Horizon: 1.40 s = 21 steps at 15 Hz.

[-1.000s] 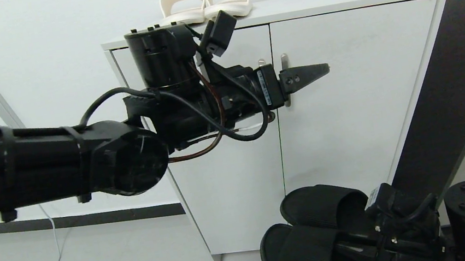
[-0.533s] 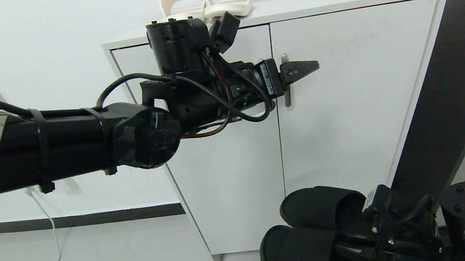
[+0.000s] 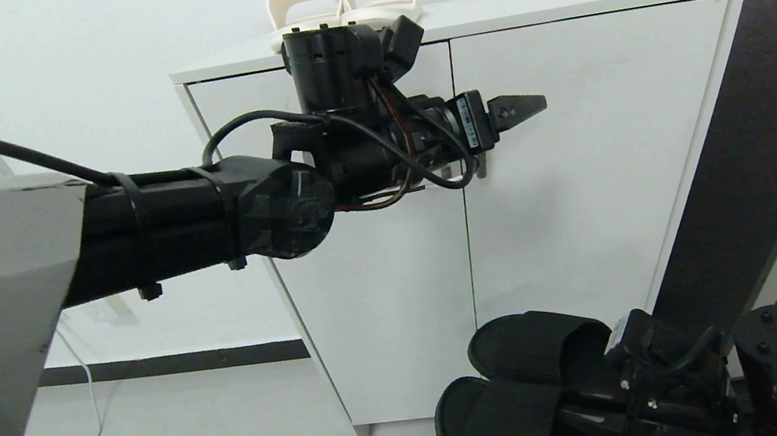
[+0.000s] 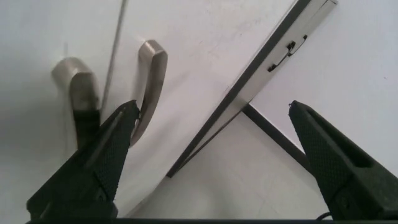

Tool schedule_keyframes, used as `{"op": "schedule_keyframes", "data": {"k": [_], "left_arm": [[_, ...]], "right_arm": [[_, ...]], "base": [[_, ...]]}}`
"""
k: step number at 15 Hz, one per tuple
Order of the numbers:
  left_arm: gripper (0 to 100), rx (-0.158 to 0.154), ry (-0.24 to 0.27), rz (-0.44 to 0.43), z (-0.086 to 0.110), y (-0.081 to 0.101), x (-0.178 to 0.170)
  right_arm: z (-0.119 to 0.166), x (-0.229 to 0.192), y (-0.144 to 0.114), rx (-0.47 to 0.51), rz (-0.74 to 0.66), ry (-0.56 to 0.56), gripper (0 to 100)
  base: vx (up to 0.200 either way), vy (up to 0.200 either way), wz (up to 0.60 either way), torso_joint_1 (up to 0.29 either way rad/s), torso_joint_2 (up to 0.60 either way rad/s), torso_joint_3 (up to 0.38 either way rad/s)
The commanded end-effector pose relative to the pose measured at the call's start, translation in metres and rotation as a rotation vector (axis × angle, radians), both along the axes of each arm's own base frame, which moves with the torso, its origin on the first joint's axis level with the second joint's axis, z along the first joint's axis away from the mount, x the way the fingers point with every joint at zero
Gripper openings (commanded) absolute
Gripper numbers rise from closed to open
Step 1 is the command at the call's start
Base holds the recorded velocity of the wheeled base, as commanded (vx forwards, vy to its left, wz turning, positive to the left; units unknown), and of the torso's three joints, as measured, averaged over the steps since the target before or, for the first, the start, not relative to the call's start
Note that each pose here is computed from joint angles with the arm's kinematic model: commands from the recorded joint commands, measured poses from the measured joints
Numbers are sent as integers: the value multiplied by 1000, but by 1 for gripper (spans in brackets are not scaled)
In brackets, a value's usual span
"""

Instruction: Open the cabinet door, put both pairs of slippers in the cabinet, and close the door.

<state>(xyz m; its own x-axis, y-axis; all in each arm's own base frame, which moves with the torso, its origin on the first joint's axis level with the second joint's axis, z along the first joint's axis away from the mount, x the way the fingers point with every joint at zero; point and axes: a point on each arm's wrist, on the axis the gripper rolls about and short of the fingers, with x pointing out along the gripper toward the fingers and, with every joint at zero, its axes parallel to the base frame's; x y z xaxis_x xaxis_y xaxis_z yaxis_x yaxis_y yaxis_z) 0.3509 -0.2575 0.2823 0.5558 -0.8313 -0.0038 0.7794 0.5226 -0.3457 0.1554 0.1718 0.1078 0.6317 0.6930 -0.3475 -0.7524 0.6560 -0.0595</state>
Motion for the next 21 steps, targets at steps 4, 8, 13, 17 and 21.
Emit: {"op": "schedule_keyframes", "data": {"k": [4,8,13,17,21], "left_arm": [[0,2,3,-9,-2,-6,0],[0,13,18,-25,0,-2,-19],[0,2,9,-52,0,8,-51],[0,9,16,-28,3,31,-63],[0,6,26,27,1,48,-47]], "right_arm": [[0,0,0,1,3,-2,0],[-1,-9,-5,9,90,24,0],[-1,-15,-6,10,123,24,0],[-2,-16,-6,5,125,27,0],[-3,-18,-6,-10,138,20,0]], "base": [[0,0,0,0,0,0],[0,0,0,0,0,0],[0,0,0,0,0,0],[0,0,0,0,0,0],[0,0,0,0,0,0]]}}
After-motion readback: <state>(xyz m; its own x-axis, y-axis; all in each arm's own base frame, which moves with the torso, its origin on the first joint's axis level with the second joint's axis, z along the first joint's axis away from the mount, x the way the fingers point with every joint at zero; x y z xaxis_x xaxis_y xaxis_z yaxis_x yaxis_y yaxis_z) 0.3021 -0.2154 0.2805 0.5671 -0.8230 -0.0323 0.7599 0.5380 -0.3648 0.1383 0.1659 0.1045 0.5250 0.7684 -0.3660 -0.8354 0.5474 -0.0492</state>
